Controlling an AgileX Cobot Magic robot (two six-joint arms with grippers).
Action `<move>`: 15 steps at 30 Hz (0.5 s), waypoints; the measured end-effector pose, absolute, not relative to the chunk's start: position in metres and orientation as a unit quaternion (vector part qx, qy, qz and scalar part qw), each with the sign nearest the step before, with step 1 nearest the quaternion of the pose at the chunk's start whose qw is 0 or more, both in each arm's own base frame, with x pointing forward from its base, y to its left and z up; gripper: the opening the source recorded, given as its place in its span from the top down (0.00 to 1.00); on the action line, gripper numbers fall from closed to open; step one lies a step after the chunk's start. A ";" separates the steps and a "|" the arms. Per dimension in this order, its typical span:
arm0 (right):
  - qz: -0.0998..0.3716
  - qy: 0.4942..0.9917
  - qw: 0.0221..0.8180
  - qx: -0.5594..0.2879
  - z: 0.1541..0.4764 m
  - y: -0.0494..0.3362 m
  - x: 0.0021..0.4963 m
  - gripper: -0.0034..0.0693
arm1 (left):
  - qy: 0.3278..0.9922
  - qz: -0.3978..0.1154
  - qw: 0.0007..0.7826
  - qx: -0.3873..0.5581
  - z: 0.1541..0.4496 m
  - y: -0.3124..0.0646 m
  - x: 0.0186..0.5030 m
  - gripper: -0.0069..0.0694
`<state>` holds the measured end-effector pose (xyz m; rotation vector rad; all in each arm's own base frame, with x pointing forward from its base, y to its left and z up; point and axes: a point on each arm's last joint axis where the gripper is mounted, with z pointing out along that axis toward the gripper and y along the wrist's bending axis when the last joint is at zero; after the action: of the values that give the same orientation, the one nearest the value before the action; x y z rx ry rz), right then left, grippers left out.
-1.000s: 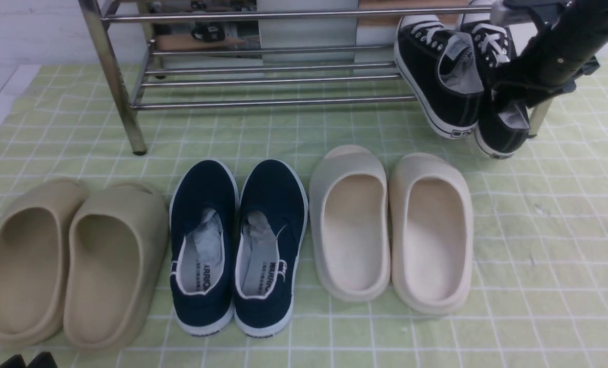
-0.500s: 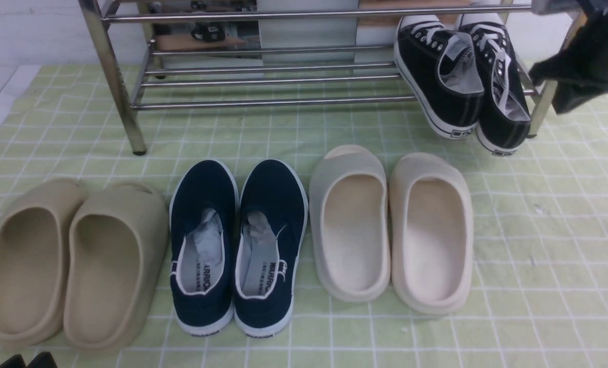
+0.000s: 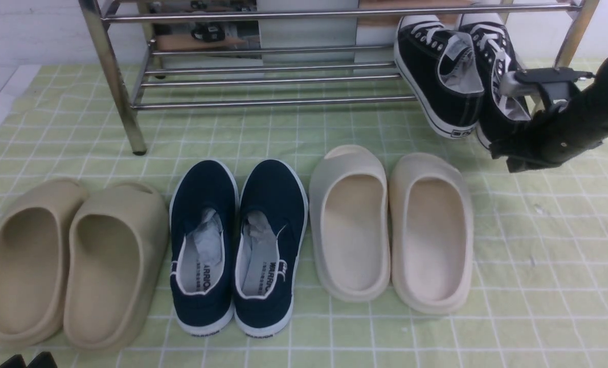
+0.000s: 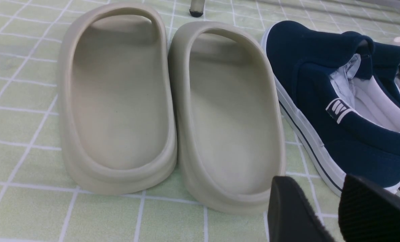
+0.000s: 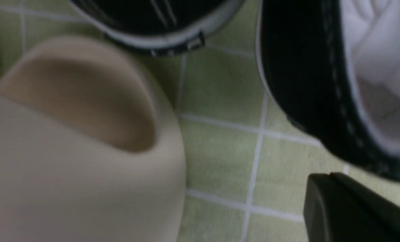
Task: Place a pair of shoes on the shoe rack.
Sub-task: Use the right arm to put a shoe into the shoe rack
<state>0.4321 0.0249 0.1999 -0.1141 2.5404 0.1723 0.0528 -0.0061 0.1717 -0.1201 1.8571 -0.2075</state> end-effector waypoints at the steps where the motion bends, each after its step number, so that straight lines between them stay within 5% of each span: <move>1: 0.065 0.950 0.301 -0.043 0.204 0.025 0.435 0.96 | 0.799 -0.089 0.593 -0.052 0.172 -0.006 0.053 0.60; 9: 0.071 0.940 0.330 -0.057 0.240 0.028 0.449 0.96 | 0.799 -0.089 0.593 -0.052 0.172 -0.006 0.053 0.60; 15: 0.063 0.942 0.323 -0.068 0.238 0.027 0.452 0.96 | 0.799 -0.089 0.592 -0.052 0.172 -0.006 0.053 0.60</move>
<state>0.4521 0.0269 0.2379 -0.1776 2.4724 0.1641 0.0528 -0.0061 0.1716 -0.1201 1.8580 -0.2075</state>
